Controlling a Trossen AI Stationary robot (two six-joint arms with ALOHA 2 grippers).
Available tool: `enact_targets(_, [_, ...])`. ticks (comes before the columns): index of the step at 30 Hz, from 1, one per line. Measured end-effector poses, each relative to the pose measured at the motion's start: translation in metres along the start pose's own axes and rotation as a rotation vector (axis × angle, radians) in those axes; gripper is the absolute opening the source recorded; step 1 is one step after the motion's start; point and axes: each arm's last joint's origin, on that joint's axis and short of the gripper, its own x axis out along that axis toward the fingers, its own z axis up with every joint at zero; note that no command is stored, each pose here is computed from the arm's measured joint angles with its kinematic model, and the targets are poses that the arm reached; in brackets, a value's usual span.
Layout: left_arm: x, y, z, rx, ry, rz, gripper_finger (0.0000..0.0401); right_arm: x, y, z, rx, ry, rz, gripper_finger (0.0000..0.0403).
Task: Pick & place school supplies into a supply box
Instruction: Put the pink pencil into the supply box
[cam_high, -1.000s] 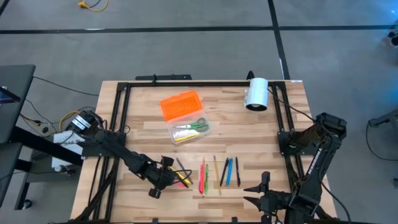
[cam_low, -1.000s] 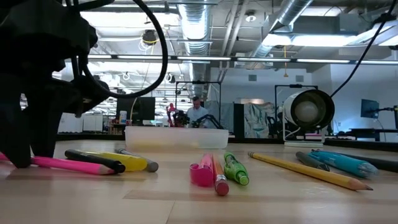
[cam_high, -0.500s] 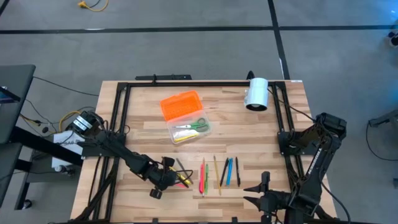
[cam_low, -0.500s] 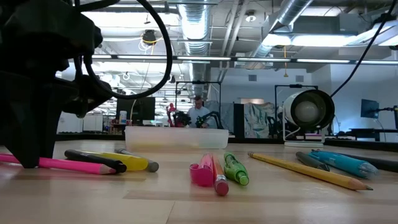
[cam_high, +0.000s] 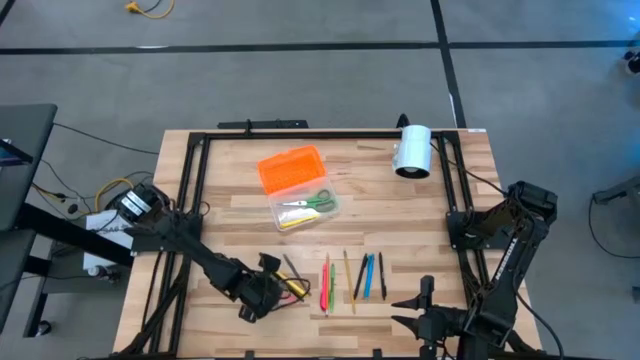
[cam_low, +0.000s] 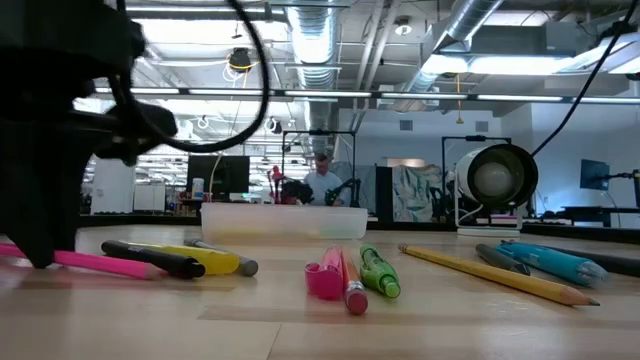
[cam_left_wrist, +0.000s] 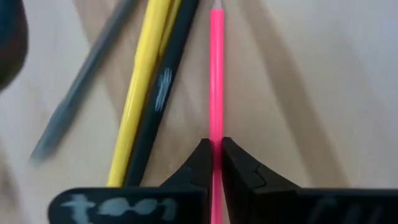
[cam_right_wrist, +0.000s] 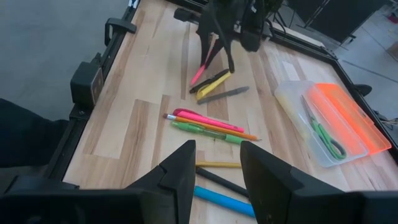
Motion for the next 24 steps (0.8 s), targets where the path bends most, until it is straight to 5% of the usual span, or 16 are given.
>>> enact_targets(10, [-0.017,-0.012,0.012,0.060,-0.034,0.104,0.0000,0.000,0.000,0.000,0.000,0.000,0.000,0.0120])
enact_targets(24, [-0.019,0.008,0.018,0.056,-0.102,0.439,0.0000,0.000,0.000,0.000,-0.009,-0.001,-0.002,0.0120])
